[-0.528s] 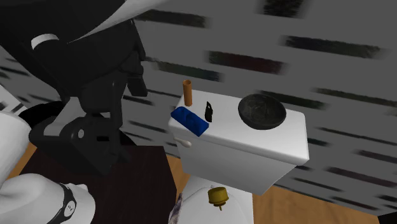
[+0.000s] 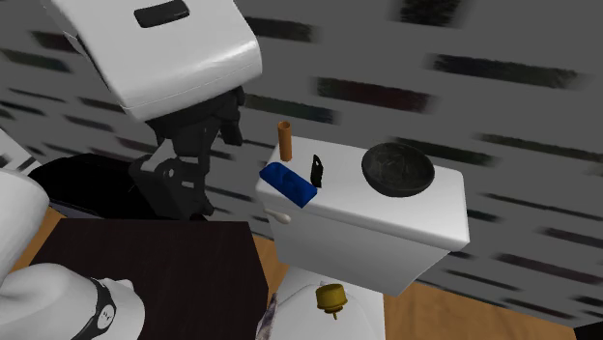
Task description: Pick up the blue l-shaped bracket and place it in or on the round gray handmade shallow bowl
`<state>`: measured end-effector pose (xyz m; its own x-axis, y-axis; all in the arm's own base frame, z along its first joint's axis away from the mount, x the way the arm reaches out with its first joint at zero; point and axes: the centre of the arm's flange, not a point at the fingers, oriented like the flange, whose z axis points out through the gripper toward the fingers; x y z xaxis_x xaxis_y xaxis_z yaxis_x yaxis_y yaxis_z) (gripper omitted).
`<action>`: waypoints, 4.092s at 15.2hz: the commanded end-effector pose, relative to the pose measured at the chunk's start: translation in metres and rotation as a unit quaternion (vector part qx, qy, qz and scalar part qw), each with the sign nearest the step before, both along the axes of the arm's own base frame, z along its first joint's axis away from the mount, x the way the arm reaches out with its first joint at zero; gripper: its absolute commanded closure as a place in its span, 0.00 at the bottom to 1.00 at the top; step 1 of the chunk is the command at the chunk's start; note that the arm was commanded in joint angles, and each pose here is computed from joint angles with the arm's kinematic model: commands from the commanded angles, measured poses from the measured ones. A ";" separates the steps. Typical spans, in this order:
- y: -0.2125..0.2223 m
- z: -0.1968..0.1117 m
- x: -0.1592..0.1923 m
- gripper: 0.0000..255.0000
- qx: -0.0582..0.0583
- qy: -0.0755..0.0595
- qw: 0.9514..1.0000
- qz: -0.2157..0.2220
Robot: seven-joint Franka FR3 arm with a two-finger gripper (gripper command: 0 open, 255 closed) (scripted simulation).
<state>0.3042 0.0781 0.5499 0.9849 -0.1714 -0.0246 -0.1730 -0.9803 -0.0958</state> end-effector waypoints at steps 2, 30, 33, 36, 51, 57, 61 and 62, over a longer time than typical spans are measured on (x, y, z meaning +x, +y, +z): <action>0.031 -0.030 -0.006 0.00 -0.006 0.001 0.999 -0.041; 0.251 -0.279 0.052 0.00 -0.053 0.014 0.936 -0.347; 0.251 -0.295 0.051 0.00 -0.053 0.014 0.936 -0.347; 0.251 -0.303 0.051 0.00 -0.053 0.014 0.936 -0.347; 0.251 -0.303 0.051 1.00 -0.053 0.014 0.936 -0.347; 0.251 -0.277 0.051 1.00 -0.053 0.014 0.936 -0.347; 0.251 -0.256 0.051 1.00 -0.053 0.014 0.936 -0.347; 0.251 -0.250 0.051 1.00 -0.053 0.014 0.936 -0.347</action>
